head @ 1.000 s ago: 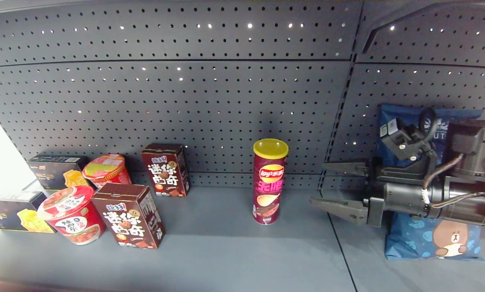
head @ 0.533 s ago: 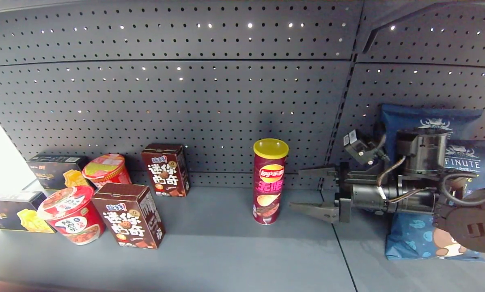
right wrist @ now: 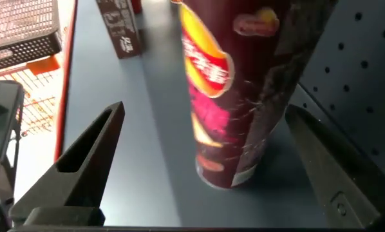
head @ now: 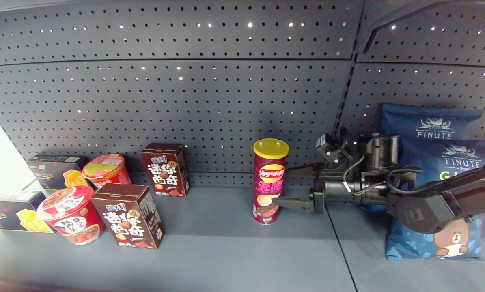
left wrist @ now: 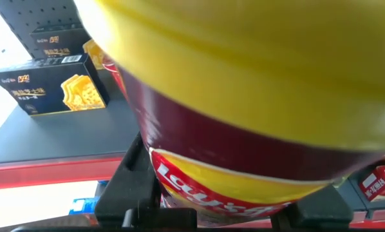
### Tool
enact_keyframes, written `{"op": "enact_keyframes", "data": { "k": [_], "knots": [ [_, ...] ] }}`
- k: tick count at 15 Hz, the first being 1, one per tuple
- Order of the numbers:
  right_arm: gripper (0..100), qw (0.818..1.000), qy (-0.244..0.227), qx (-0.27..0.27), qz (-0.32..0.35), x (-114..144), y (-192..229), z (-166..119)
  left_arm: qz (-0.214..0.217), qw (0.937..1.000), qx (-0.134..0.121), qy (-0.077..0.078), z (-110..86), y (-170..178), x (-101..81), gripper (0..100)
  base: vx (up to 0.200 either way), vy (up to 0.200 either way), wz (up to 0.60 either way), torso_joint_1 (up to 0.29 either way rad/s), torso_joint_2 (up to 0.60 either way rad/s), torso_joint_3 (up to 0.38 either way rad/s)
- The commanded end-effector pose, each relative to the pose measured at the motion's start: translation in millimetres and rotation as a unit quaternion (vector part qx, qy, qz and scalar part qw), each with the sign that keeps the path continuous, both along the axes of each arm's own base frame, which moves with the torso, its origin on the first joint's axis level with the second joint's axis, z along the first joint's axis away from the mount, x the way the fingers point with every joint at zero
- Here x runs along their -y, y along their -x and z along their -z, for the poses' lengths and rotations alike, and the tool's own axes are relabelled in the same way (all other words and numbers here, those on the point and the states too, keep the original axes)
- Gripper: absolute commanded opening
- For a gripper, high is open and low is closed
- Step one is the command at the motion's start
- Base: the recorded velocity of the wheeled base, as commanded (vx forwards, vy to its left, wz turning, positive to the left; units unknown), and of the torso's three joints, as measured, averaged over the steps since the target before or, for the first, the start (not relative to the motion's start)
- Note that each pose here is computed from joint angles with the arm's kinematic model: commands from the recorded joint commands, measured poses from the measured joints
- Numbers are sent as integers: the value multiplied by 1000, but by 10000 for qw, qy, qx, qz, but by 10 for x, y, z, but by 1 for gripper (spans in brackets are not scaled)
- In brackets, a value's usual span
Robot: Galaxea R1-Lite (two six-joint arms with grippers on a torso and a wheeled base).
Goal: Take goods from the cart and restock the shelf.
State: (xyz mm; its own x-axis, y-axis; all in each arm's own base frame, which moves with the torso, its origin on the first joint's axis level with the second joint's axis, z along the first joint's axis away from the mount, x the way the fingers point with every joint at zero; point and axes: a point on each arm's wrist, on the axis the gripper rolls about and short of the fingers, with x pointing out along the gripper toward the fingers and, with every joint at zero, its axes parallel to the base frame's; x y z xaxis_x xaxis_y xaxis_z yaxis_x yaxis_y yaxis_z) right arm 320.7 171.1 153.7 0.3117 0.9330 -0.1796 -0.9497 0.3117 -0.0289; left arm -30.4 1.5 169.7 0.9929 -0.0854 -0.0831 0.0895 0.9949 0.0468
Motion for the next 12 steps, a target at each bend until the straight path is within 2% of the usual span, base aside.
{"op": "enact_keyframes", "data": {
  "k": [1,12],
  "knots": [
    [100,9999,60,-128,-23,-79,-138,161,-14,10000,10,-2,-1,3,0,0,0,0,0,0,0,0],
    [100,9994,-151,-262,-162,-291,-354,445,-44,10000,11,-18,16,16,0,0,0,0,0,0,0,0]
  ]
}}
